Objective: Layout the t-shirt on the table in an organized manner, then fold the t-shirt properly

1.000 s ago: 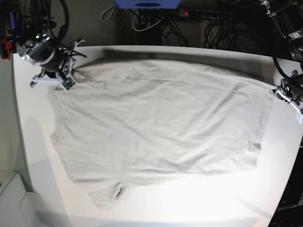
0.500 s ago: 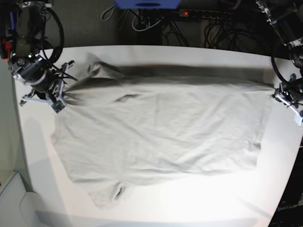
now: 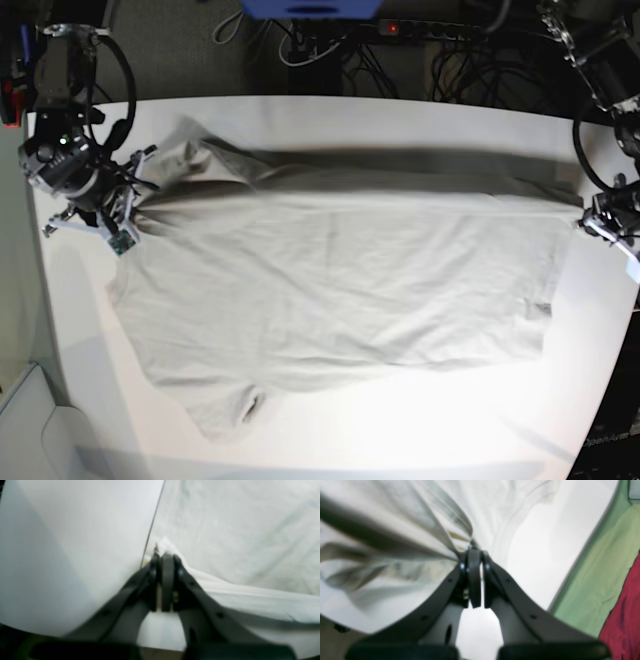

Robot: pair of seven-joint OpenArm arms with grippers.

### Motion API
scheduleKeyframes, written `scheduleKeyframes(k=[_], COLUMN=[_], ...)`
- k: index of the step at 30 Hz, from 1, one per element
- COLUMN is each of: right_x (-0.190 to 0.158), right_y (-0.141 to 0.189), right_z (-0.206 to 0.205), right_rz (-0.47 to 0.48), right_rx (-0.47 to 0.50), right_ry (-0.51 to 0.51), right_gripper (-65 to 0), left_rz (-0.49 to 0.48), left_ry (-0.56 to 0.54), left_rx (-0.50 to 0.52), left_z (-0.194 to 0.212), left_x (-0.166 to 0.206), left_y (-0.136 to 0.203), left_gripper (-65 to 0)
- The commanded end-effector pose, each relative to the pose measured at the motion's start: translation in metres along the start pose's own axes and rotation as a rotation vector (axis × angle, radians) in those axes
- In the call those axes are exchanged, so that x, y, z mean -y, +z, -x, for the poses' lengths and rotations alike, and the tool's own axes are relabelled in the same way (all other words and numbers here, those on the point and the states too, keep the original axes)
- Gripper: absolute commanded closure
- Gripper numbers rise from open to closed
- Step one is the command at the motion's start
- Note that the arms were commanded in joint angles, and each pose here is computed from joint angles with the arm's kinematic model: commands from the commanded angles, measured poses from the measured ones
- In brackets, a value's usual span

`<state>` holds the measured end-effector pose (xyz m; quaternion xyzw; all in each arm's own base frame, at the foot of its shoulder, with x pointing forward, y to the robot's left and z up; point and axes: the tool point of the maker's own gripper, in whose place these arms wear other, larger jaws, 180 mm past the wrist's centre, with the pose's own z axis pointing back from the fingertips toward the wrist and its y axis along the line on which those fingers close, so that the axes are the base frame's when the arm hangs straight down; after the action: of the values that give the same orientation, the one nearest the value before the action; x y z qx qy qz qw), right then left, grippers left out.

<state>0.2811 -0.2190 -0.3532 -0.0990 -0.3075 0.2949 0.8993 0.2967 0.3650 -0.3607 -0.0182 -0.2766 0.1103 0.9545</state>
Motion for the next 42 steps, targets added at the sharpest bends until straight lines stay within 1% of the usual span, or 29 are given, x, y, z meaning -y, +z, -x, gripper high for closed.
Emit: scheduleKeyframes(k=[1, 3, 5, 9, 16, 22, 24, 29, 33, 39, 42], right_x=[0.011, 0.011, 0.013, 0.002, -0.006, -0.005, -0.005, 0.002, 0.010, 0.011, 0.010], right_y=[0.003, 0.001, 0.000, -0.004, -0.007, -0.018, -0.021, -0.019, -0.018, -0.018, -0.018], right_z=[-0.007, -0.007, -0.014, -0.030, -0.055, -0.053, -0.051, -0.056, -0.065, -0.063, -0.063], right_rz=[0.028, 0.025, 0.028, -0.001, -0.022, -0.038, -0.043, -0.027, -0.010, -0.009, -0.010], right_rx=[0.024, 0.019, 0.035, 0.061, 0.106, 0.085, 0.075, 0.086, 0.104, 0.086, 0.087], right_ry=[0.005, 0.001, -0.001, 0.045, 0.088, 0.076, 0.073, 0.071, 0.072, 0.072, 0.072], right_gripper=[0.0, 0.0, 0.0, 0.0, 0.0, 0.0, 0.0, 0.0, 0.0, 0.0, 0.0], left_rz=[-0.046, -0.067, -0.081, -0.078, -0.077, -0.077, -0.072, -0.062, -0.041, -0.030, -0.019], left_ry=[-0.019, -0.029, -0.035, -0.033, -0.032, -0.032, -0.030, -0.026, -0.015, -0.010, -0.045], left_rx=[0.027, 0.034, 0.032, 0.028, 0.027, 0.029, 0.047, 0.069, 0.086, 0.084, 0.067], left_z=[-0.013, -0.019, -0.021, -0.019, -0.018, -0.019, -0.027, -0.037, -0.044, -0.042, -0.041], left_x=[-0.010, -0.012, -0.014, -0.011, -0.011, -0.011, -0.008, -0.005, 0.006, 0.010, 0.020], left_y=[0.008, 0.009, 0.009, 0.007, 0.007, 0.007, 0.008, 0.010, 0.006, 0.004, -0.001], left_gripper=[0.0, 0.0, 0.0, 0.0, 0.0, 0.0, 0.0, 0.0, 0.0, 0.0, 0.0])
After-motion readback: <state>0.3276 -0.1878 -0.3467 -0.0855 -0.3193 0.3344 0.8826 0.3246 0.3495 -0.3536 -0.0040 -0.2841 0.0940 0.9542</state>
